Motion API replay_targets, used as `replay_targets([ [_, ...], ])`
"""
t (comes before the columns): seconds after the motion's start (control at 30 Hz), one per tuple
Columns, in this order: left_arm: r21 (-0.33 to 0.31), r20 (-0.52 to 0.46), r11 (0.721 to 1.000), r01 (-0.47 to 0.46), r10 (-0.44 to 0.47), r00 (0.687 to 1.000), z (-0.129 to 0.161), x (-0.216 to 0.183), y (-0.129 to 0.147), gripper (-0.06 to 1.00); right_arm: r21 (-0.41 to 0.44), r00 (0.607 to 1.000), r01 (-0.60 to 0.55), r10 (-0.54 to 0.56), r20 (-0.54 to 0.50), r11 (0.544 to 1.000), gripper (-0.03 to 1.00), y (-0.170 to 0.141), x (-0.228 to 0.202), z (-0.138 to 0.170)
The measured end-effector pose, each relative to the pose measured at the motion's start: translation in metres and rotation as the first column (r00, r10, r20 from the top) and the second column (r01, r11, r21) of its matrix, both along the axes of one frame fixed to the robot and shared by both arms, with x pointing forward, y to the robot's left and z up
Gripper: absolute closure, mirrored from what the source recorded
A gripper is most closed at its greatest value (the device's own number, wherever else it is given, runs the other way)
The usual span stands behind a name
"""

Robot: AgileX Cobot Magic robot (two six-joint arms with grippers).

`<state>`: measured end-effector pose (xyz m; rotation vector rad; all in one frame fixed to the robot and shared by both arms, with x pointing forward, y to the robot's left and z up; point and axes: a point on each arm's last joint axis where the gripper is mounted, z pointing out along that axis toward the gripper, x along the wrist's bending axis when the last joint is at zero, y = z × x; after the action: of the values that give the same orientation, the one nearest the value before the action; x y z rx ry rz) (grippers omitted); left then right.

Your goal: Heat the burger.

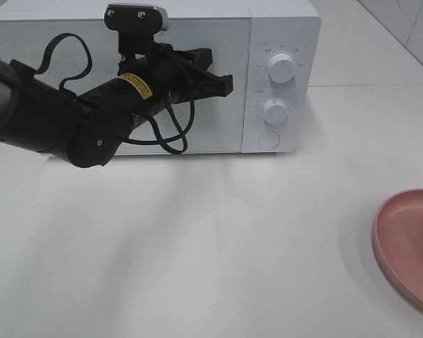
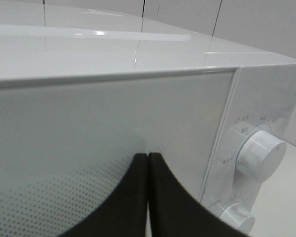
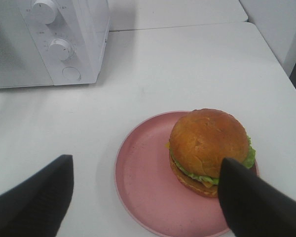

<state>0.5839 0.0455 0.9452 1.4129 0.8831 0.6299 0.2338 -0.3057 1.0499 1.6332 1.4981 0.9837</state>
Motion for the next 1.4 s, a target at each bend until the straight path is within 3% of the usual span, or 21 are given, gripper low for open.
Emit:
replay_targets([
  [0.27, 0.062, -0.161, 0.998, 0.009, 0.001, 0.987, 0.006, -0.009, -0.007, 0.94, 0.000, 1.000, 0.000, 0.000, 0.000, 1.000, 0.20, 0.000, 0.000, 0.000],
  [0.3, 0.093, -0.225, 0.995, 0.027, -0.006, 0.974, 0.008, -0.015, -0.009, 0.94, 0.000, 1.000, 0.000, 0.000, 0.000, 1.000, 0.20, 0.000, 0.000, 0.000],
  [0.33, 0.093, -0.225, 0.995, 0.027, -0.006, 0.974, 0.008, -0.015, -0.009, 0.94, 0.000, 1.000, 0.000, 0.000, 0.000, 1.000, 0.20, 0.000, 0.000, 0.000],
  [0.37, 0.138, -0.294, 0.988, 0.072, -0.029, 0.955, 0.012, -0.026, -0.014, 0.94, 0.000, 1.000, 0.000, 0.000, 0.000, 1.000, 0.20, 0.000, 0.000, 0.000],
  [0.43, 0.162, -0.322, 0.982, 0.101, -0.044, 0.946, 0.014, -0.033, -0.018, 0.91, 0.000, 1.000, 0.000, 0.000, 0.000, 1.000, 0.20, 0.000, 0.000, 0.000],
  [0.5, 0.241, -0.431, 0.950, 0.196, -0.076, 0.899, 0.019, -0.056, -0.027, 0.69, 0.000, 1.000, 0.000, 0.000, 0.000, 1.000, 0.20, 0.000, 0.000, 0.000],
  [0.53, 0.241, -0.431, 0.950, 0.196, -0.076, 0.899, 0.019, -0.056, -0.027, 0.69, 0.000, 1.000, 0.000, 0.000, 0.000, 1.000, 0.20, 0.000, 0.000, 0.000],
  [0.57, 0.259, -0.458, 0.941, 0.219, -0.080, 0.885, 0.020, -0.062, -0.028, 0.44, 0.000, 1.000, 0.000, 0.000, 0.000, 1.000, 0.20, 0.000, 0.000, 0.000],
  [0.6, 0.259, -0.458, 0.941, 0.219, -0.080, 0.885, 0.020, -0.062, -0.028, 0.44, 0.000, 1.000, 0.000, 0.000, 0.000, 1.000, 0.20, 0.000, 0.000, 0.000],
  [0.63, 0.289, -0.501, 0.922, 0.257, -0.082, 0.861, 0.022, -0.072, -0.029, 0.18, 0.000, 1.000, 0.000, 0.000, 0.000, 1.000, 0.20, 0.000, 0.000, 0.000],
  [0.7, 0.304, -0.522, 0.912, 0.274, -0.081, 0.849, 0.022, -0.076, -0.030, 0.09, 0.000, 1.000, 0.000, 0.000, 0.000, 1.000, 0.20, 0.000, 0.000, 0.000],
  [0.73, 0.325, -0.556, 0.897, 0.299, -0.075, 0.828, 0.022, -0.083, -0.029, 0.00, 0.000, 1.000, 0.000, 0.000, 0.000, 1.000, 0.20, 0.000, 0.000, 0.000],
  [0.97, 0.383, -0.643, 0.853, 0.354, -0.029, 0.765, 0.036, -0.097, -0.015, -0.03, 0.000, 1.000, 0.000, 0.000, 0.000, 1.000, 0.20, 0.000, 0.000, 0.000],
  [1.0, 0.413, -0.670, 0.828, 0.380, -0.006, 0.742, 0.043, -0.104, -0.008, -0.03, 0.000, 1.000, 0.000, 0.000, 0.000, 1.000, 0.20, 0.000, 0.000, 0.000],
  [1.03, 0.413, -0.670, 0.828, 0.380, -0.006, 0.742, 0.043, -0.104, -0.008, -0.03, 0.000, 1.000, 0.000, 0.000, 0.000, 1.000, 0.20, 0.000, 0.000, 0.000],
  [1.07, 0.440, -0.686, 0.804, 0.400, 0.014, 0.728, 0.050, -0.110, -0.002, -0.03, 0.000, 1.000, 0.000, 0.000, 0.000, 1.000, 0.20, 0.000, 0.000, 0.000],
  [1.13, 0.449, -0.691, 0.795, 0.407, 0.021, 0.723, 0.054, -0.112, 0.001, -0.03, 0.000, 1.000, 0.000, 0.000, 0.000, 1.000, 0.20, 0.000, 0.000, 0.000],
  [1.2, 0.481, -0.730, 0.769, 0.422, 0.085, 0.679, 0.064, -0.117, 0.019, -0.03, 0.000, 1.000, 0.000, 0.000, 0.000, 1.000, 0.20, 0.000, 0.000, 0.000],
  [1.3, 0.487, -0.740, 0.767, 0.418, 0.107, 0.664, 0.067, -0.116, 0.026, -0.03, 0.000, 1.000, 0.000, 0.000, 0.000, 1.000, 0.20, 0.000, 0.000, 0.000],
  [1.37, 0.504, -0.770, 0.777, 0.378, 0.205, 0.604, 0.076, -0.108, 0.059, -0.03, 0.000, 1.000, 0.000, 0.000, 0.000, 1.000, 0.20, 0.000, 0.000, 0.000],
  [1.4, 0.504, -0.770, 0.777, 0.378, 0.205, 0.604, 0.076, -0.108, 0.059, -0.03, 0.000, 1.000, 0.000, 0.000, 0.000, 1.000, 0.20, 0.000, 0.000, 0.000],
])
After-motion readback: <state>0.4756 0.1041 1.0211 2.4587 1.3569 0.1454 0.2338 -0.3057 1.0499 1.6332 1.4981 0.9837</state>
